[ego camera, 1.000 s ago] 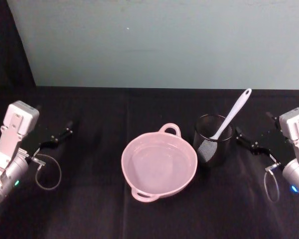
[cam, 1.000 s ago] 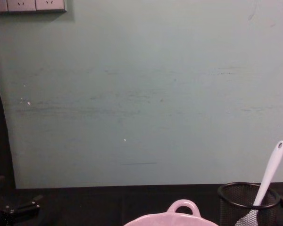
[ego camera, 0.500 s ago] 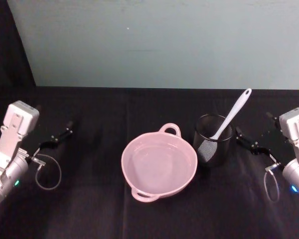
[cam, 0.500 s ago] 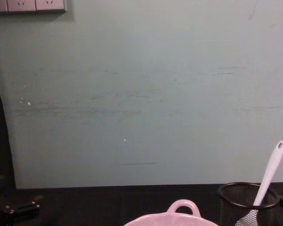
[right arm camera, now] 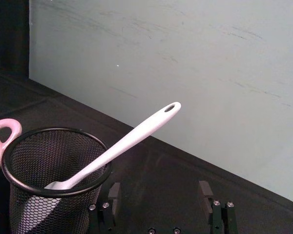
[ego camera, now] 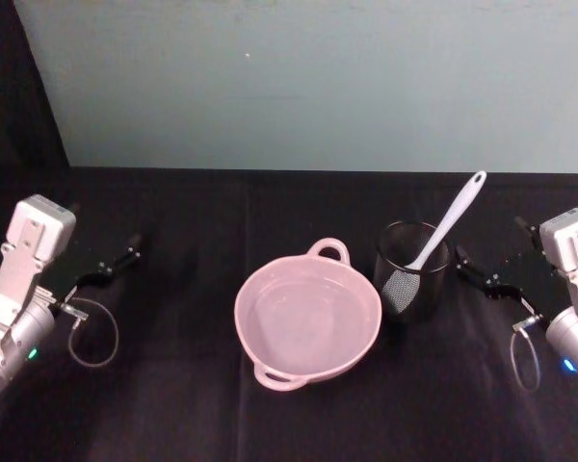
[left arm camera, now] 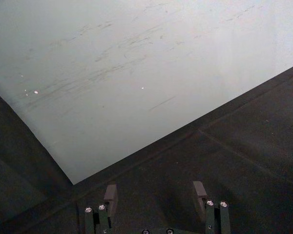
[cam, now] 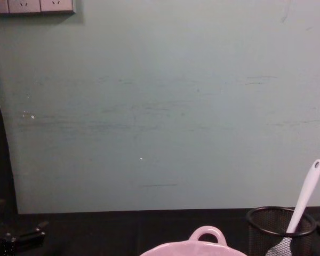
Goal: Use the one hand to pick up the spoon and stir the clear water in the bowl.
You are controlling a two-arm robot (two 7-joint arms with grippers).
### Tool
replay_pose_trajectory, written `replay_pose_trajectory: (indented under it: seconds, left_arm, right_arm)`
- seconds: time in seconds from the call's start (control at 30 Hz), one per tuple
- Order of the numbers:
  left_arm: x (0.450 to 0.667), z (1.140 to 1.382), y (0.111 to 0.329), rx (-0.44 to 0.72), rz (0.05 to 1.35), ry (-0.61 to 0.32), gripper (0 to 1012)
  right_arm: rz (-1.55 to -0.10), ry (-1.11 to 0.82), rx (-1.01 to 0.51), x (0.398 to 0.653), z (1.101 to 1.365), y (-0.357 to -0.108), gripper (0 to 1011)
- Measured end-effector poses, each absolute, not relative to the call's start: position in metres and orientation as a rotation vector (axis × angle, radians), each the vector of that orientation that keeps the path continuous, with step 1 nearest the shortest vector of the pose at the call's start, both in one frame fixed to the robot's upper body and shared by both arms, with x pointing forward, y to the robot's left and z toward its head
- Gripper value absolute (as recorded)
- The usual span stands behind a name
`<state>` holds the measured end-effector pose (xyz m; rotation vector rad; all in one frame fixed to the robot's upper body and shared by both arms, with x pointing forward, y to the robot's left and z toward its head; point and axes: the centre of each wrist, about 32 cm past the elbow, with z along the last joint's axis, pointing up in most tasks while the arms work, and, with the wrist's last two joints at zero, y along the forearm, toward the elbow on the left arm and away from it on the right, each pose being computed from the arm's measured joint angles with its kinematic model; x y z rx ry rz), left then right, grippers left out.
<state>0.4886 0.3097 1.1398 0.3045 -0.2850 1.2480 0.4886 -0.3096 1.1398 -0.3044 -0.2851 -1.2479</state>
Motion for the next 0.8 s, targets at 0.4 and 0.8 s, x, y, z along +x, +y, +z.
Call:
replay_pose_trajectory:
  seconds: [0.4, 0.8]
  left_arm:
    - [0.489, 1.140, 0.310, 0.305, 1.248, -0.285, 1005]
    - [0.489, 1.140, 0.310, 0.305, 1.248, -0.285, 1005]
  right_arm:
    - [-1.254, -0.282, -0.305, 0.486, 1.139, -0.313, 1003]
    - [-1.267, -0.242, -0.219, 0.456, 1.144, -0.330, 1003]
